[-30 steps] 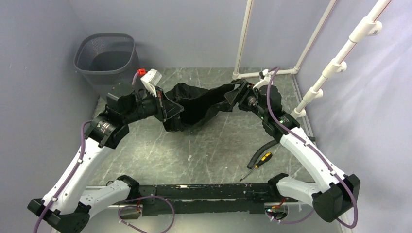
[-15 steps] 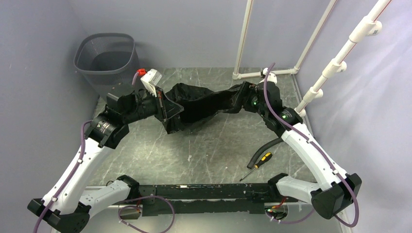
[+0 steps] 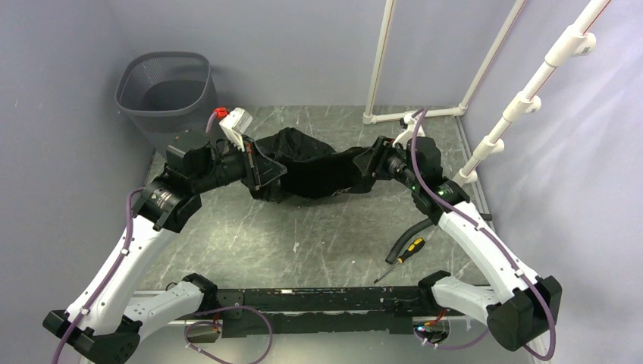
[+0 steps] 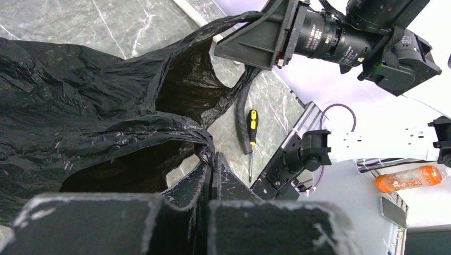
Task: Put the trash bags into the trash bin
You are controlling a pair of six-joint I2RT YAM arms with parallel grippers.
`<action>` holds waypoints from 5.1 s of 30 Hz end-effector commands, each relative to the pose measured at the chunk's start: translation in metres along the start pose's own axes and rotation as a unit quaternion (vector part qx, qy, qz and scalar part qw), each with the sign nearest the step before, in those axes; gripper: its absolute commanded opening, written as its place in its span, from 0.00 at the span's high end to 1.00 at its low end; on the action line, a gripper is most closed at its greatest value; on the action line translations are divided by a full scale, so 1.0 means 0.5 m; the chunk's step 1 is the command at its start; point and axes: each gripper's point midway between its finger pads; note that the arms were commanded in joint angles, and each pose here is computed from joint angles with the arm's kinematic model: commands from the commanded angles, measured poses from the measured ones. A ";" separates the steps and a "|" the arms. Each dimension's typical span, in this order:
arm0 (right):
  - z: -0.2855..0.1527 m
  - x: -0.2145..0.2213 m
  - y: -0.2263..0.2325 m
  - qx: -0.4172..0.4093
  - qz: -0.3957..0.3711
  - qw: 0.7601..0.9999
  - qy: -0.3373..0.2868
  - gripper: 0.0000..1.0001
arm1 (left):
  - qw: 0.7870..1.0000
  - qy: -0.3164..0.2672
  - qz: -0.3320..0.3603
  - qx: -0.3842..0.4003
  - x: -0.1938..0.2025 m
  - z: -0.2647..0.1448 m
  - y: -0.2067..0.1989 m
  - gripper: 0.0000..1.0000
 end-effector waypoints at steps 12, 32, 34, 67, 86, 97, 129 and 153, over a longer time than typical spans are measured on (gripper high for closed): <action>-0.107 -0.030 0.202 -0.262 0.037 0.964 0.007 0.28 | 0.999 -0.026 -0.004 0.020 -0.024 0.001 -0.018 0.98; -0.070 0.037 0.256 -0.234 0.053 0.967 0.085 0.18 | 0.997 -0.017 -0.070 0.030 -0.004 0.033 -0.008 0.98; -0.079 0.037 0.289 -0.257 0.041 0.963 0.073 0.18 | 0.995 -0.025 -0.092 0.026 -0.003 0.038 -0.002 0.97; -0.031 0.100 0.450 -0.246 -0.034 0.968 -0.039 0.17 | 0.960 -0.005 -0.280 -0.018 0.055 0.098 0.022 0.83; -0.072 0.119 0.398 -0.232 -0.112 0.966 -0.012 0.91 | 0.969 -0.012 -0.245 -0.015 0.043 0.093 0.018 0.49; -0.123 0.155 0.348 -0.295 -0.180 0.938 0.040 0.92 | 0.986 0.059 -0.158 -0.004 0.055 0.100 0.005 0.32; -0.121 0.161 0.331 -0.309 -0.142 0.938 0.062 0.74 | 0.980 0.080 -0.182 0.007 0.091 0.123 0.018 0.84; -0.124 0.169 0.261 -0.072 0.022 0.985 0.157 0.04 | 0.977 0.080 -0.194 0.042 0.093 0.179 -0.018 0.97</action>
Point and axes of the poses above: each gripper's point midway between its finger pads, its own z axis out along the fingers, its own y axis along the line the jaws close on, x = y × z, and after that the axes turned 3 degrees about -z, right-handed
